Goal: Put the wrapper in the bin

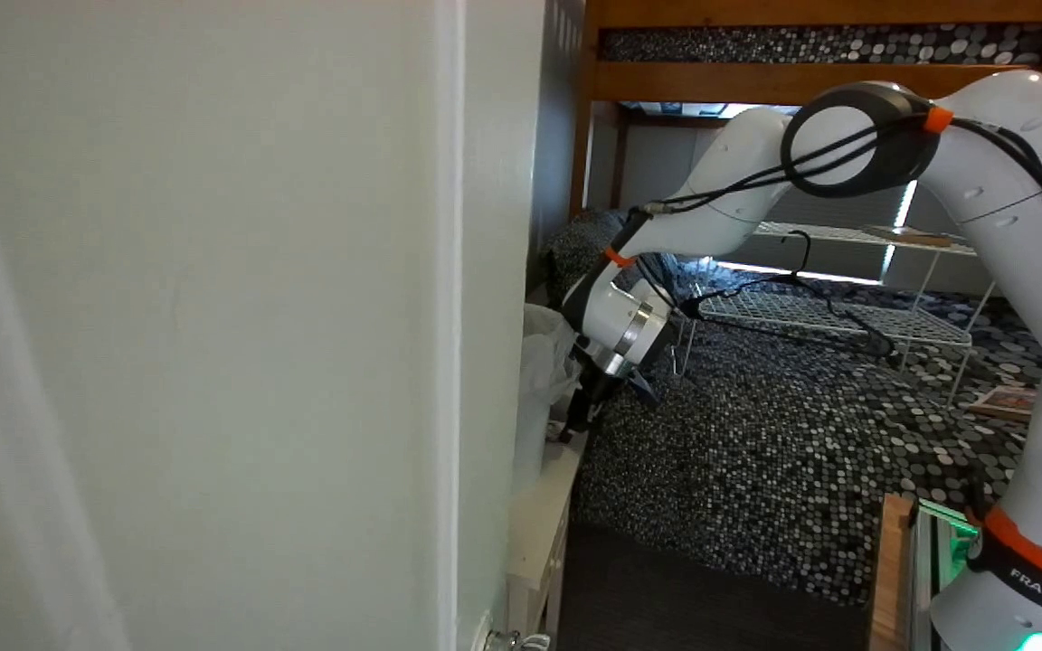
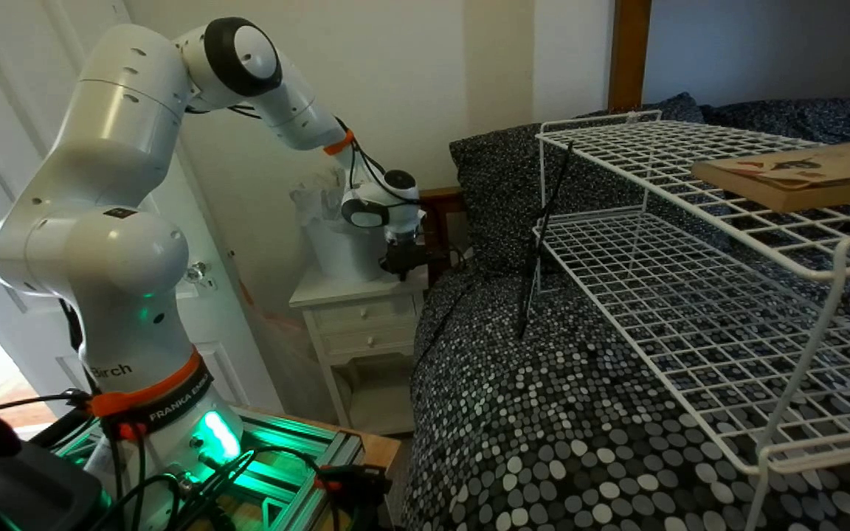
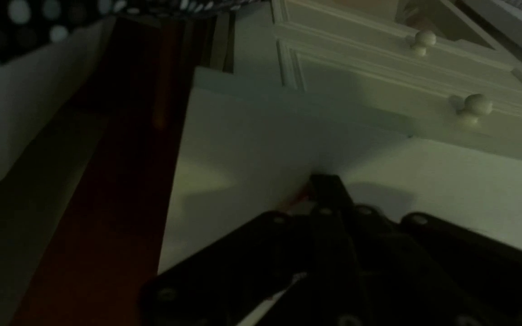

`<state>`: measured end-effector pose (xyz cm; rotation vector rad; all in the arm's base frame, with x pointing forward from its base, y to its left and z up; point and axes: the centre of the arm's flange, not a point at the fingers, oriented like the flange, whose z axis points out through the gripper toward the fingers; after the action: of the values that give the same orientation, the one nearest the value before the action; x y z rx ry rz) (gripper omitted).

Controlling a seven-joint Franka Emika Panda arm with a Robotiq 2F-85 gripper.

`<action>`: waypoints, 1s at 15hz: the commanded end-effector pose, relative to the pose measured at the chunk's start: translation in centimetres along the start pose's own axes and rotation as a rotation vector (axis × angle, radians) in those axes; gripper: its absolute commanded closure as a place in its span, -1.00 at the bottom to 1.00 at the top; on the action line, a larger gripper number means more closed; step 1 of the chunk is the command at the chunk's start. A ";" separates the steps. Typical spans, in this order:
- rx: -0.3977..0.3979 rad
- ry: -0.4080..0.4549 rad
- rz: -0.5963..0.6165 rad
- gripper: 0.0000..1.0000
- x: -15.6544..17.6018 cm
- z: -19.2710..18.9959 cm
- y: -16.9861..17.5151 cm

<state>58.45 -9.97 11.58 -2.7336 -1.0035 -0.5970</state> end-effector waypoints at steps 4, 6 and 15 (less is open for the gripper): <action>0.032 -0.088 0.174 1.00 1.3 -9.5 -2.6; 0.027 -0.125 0.249 1.00 0.8 -12.6 -3.0; 0.105 0.107 0.192 1.00 4.7 -26.4 -5.6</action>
<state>52.38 -11.78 33.46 -2.7112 -0.6947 -0.5440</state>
